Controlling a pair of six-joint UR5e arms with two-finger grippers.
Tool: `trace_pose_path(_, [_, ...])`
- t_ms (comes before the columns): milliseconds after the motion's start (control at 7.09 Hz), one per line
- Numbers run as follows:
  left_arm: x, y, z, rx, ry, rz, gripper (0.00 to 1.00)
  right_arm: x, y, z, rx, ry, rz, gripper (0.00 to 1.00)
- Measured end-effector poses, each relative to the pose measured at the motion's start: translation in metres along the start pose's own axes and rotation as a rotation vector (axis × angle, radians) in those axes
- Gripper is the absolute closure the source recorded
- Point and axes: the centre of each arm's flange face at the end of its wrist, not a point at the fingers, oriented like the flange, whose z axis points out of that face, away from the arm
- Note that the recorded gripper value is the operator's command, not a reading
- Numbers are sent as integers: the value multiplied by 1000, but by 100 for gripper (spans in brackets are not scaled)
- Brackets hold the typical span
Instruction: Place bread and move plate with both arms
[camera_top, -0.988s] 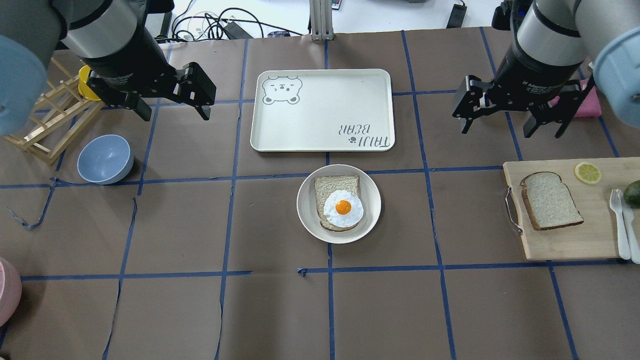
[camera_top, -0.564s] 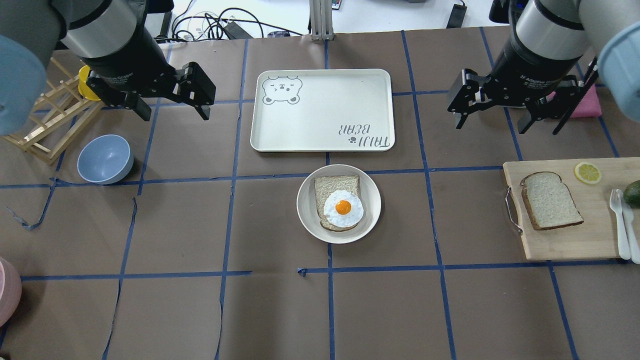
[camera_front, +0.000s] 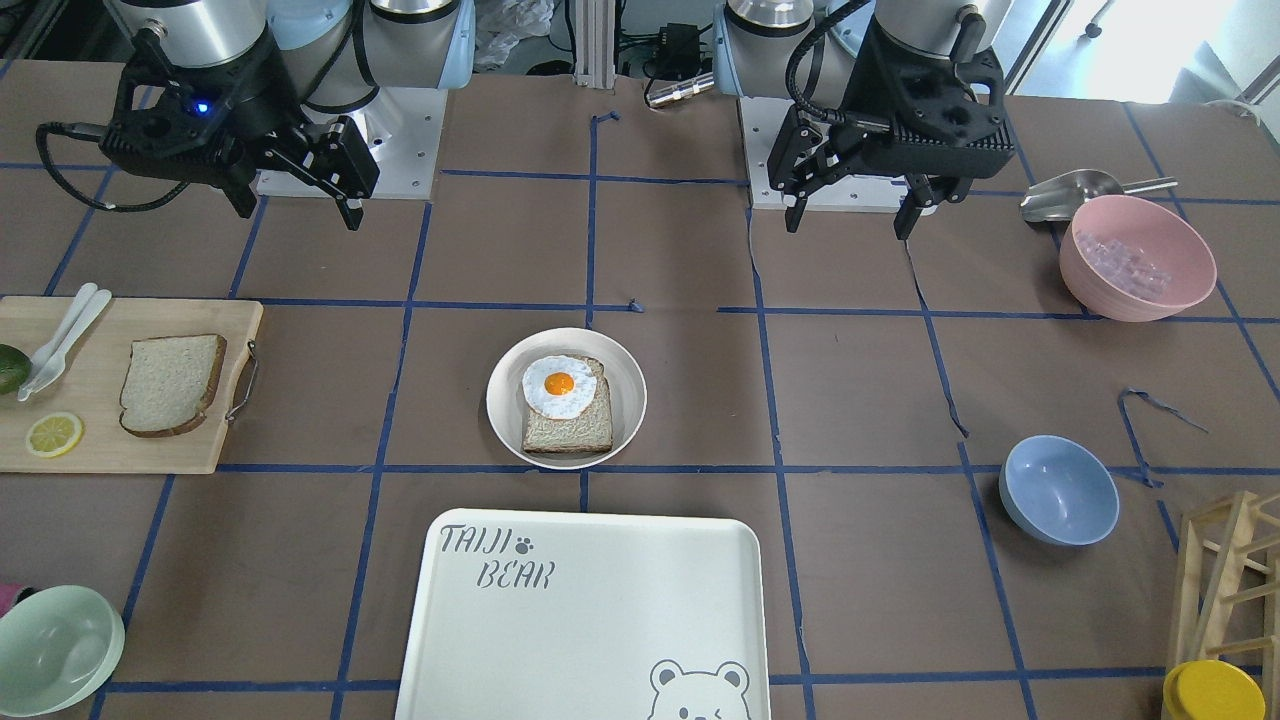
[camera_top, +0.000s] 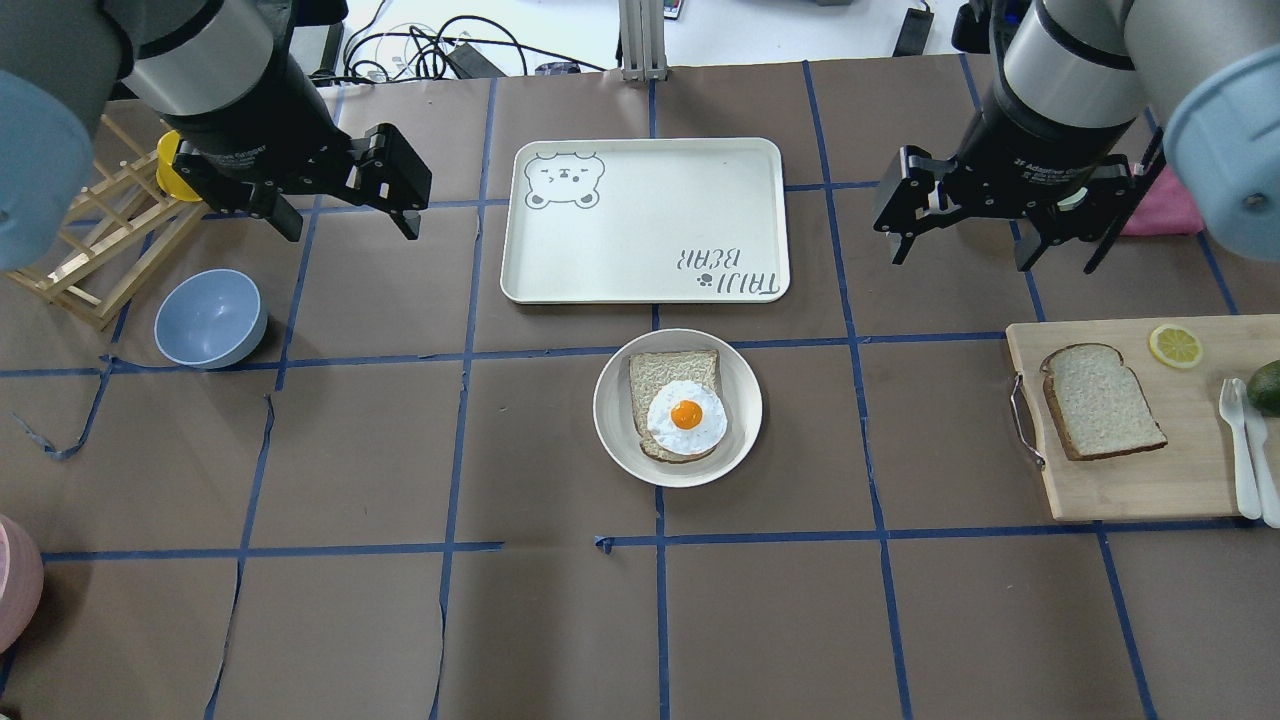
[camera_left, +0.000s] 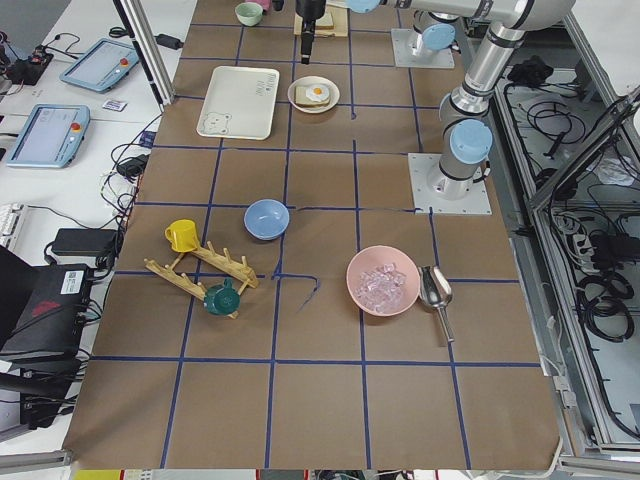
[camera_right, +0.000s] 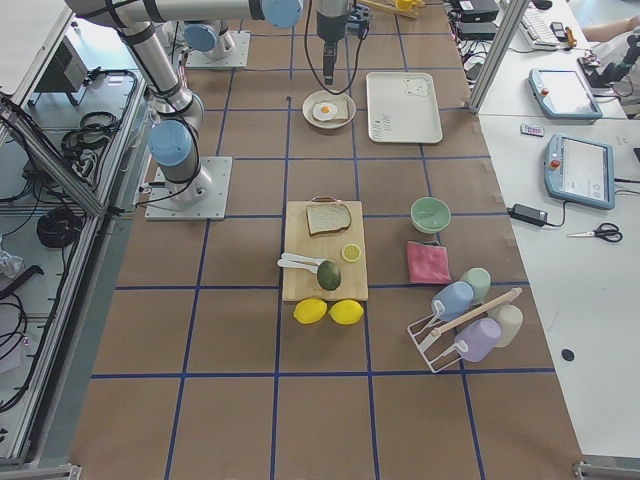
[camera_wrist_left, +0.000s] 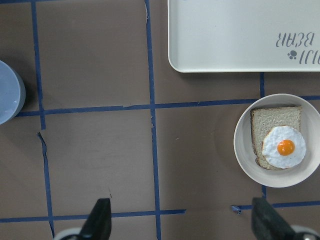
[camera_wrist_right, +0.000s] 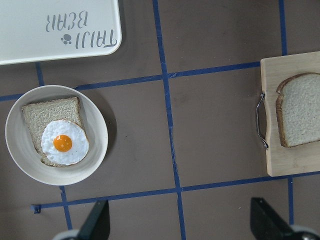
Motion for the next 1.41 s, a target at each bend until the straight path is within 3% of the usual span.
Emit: trace_pose_path(1411, [1,0,1,-3,0,0,0,1,-2,6,-11,15,-6,0])
